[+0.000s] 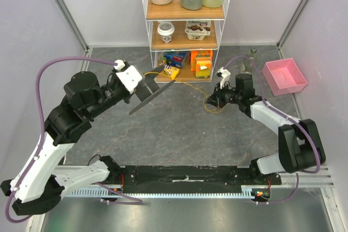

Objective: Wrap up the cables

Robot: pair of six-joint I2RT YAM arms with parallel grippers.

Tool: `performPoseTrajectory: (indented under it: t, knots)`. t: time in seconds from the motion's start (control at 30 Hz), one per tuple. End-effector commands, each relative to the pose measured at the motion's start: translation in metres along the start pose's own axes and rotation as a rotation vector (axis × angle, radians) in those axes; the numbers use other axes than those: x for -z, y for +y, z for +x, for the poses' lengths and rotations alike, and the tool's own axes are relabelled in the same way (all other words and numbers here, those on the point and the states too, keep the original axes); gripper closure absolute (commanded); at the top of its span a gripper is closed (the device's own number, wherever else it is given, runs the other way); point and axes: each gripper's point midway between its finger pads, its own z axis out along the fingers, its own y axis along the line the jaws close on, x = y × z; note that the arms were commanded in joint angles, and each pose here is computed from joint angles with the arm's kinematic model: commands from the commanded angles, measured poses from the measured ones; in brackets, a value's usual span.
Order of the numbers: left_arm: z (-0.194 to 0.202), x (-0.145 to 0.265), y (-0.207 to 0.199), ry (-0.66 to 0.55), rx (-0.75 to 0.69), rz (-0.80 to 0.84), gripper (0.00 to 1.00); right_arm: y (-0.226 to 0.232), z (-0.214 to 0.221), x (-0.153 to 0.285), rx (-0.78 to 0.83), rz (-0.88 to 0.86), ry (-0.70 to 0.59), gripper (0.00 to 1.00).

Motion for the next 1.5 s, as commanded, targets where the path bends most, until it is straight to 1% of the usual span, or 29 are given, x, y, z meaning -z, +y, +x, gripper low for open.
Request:
performPoseTrajectory:
  t: [0.0, 0.1, 0.17, 0.23, 0.27, 0.33, 0.5, 0.7, 0.9, 1.0, 1.07, 1.13, 1.17, 1.3, 1.47]
  knots:
    - [-0.073, 0.012, 0.026, -0.234, 0.126, -0.072, 0.98, -0.008, 0.011, -0.023, -0.100, 0.007, 0.090, 1.00]
    - [-0.084, 0.007, 0.029, -0.256, 0.190, -0.069, 0.98, 0.005, 0.004, -0.043, -0.092, -0.022, 0.092, 1.00]
    - [-0.089, 0.001, 0.032, -0.261, 0.239, -0.080, 0.98, 0.023, -0.004, -0.055, -0.072, -0.055, 0.078, 1.00]
    - [-0.089, -0.009, 0.040, -0.258, 0.274, -0.124, 0.98, 0.047, -0.010, -0.064, -0.084, -0.107, 0.056, 1.00]
    - [-0.081, -0.017, 0.052, -0.226, 0.285, -0.190, 0.98, 0.056, -0.012, -0.066, -0.098, -0.124, 0.043, 1.00]
    - [-0.075, -0.029, 0.065, -0.203, 0.290, -0.267, 0.98, 0.078, -0.009, -0.067, -0.127, -0.165, 0.046, 1.00]
    - [-0.071, -0.051, 0.087, -0.197, 0.290, -0.384, 0.98, 0.114, -0.013, -0.056, -0.170, -0.223, 0.028, 1.00]
    - [-0.054, -0.079, 0.092, -0.158, 0.316, -0.438, 0.98, 0.155, -0.044, -0.045, -0.226, -0.301, -0.038, 1.00]
    - [-0.051, -0.093, 0.104, -0.146, 0.386, -0.481, 0.98, 0.174, -0.062, -0.049, -0.253, -0.303, -0.086, 1.00]
    - [-0.047, -0.094, 0.115, -0.140, 0.483, -0.492, 0.98, 0.180, -0.062, -0.058, -0.233, -0.292, -0.099, 1.00]
    - [-0.047, -0.089, 0.127, -0.152, 0.583, -0.506, 0.98, 0.179, -0.055, -0.068, -0.228, -0.267, -0.084, 1.00]
    - [-0.046, -0.086, 0.133, -0.164, 0.668, -0.496, 0.98, 0.182, -0.052, -0.078, -0.220, -0.270, -0.077, 1.00]
    - [-0.047, -0.084, 0.134, -0.171, 0.682, -0.497, 0.98, 0.186, -0.056, -0.081, -0.215, -0.289, -0.087, 1.00]
    - [-0.030, -0.081, 0.136, -0.138, 0.662, -0.550, 0.98, 0.214, -0.087, -0.079, -0.188, -0.380, -0.146, 1.00]
    - [-0.010, -0.079, 0.131, -0.098, 0.624, -0.573, 0.98, 0.262, -0.118, -0.055, -0.122, -0.529, -0.199, 1.00]
